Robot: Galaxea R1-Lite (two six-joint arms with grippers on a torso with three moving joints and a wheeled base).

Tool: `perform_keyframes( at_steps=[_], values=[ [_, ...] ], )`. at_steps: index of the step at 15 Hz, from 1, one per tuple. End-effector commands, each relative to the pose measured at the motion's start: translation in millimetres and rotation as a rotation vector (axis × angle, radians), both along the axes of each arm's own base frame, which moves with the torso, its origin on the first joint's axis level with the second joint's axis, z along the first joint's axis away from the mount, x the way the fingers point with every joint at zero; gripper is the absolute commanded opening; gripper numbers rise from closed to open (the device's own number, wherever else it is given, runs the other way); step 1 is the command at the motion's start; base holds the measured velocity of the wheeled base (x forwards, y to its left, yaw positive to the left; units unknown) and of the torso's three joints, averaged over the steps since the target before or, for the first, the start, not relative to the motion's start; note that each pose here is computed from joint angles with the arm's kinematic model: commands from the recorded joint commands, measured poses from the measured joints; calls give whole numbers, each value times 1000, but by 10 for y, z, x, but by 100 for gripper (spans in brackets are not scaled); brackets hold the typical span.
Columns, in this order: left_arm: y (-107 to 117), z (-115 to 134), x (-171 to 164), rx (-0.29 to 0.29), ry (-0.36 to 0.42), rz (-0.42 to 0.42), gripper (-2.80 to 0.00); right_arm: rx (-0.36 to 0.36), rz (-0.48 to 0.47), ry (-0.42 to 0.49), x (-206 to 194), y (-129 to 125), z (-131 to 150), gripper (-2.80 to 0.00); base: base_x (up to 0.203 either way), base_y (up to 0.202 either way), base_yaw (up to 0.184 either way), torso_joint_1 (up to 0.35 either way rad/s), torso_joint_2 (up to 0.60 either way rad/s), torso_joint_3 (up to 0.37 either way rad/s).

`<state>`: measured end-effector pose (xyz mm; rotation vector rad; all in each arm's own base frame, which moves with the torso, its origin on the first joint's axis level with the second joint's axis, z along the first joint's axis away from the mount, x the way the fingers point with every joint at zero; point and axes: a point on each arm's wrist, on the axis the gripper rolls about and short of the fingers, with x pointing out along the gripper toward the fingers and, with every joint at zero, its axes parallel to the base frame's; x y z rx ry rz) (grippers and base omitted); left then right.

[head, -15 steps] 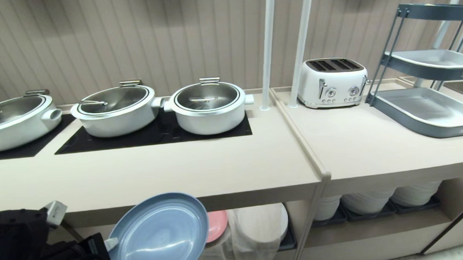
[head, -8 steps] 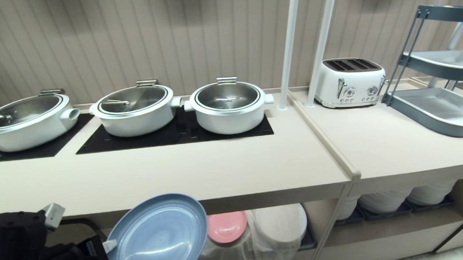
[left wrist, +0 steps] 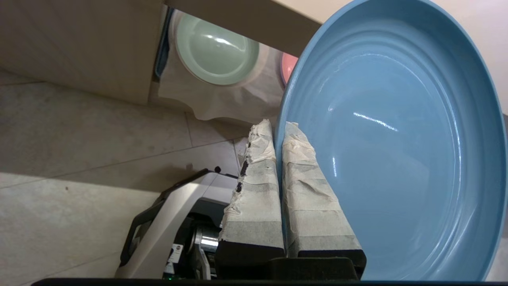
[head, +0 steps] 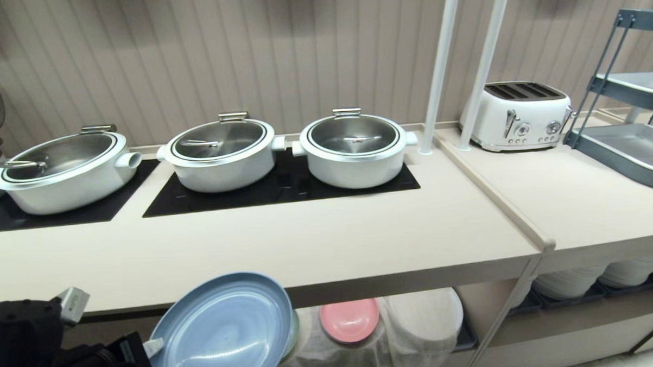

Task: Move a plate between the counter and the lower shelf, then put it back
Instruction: Put the plate

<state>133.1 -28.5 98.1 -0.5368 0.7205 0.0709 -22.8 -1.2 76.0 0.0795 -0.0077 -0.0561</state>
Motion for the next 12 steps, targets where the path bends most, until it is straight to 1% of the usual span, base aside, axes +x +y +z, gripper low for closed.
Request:
perform_keyframes(
  at_steps=[1, 12],
  values=[
    [0, 3, 0, -3, -3, 3, -280, 0, 1, -1, 0, 0, 1, -280, 0, 198, -4, 2, 2, -1],
    [-3, 4, 1, -5, -4, -1, -280, 0, 1, -1, 0, 0, 1, -280, 0, 197, -1, 3, 2, 4]
  ],
)
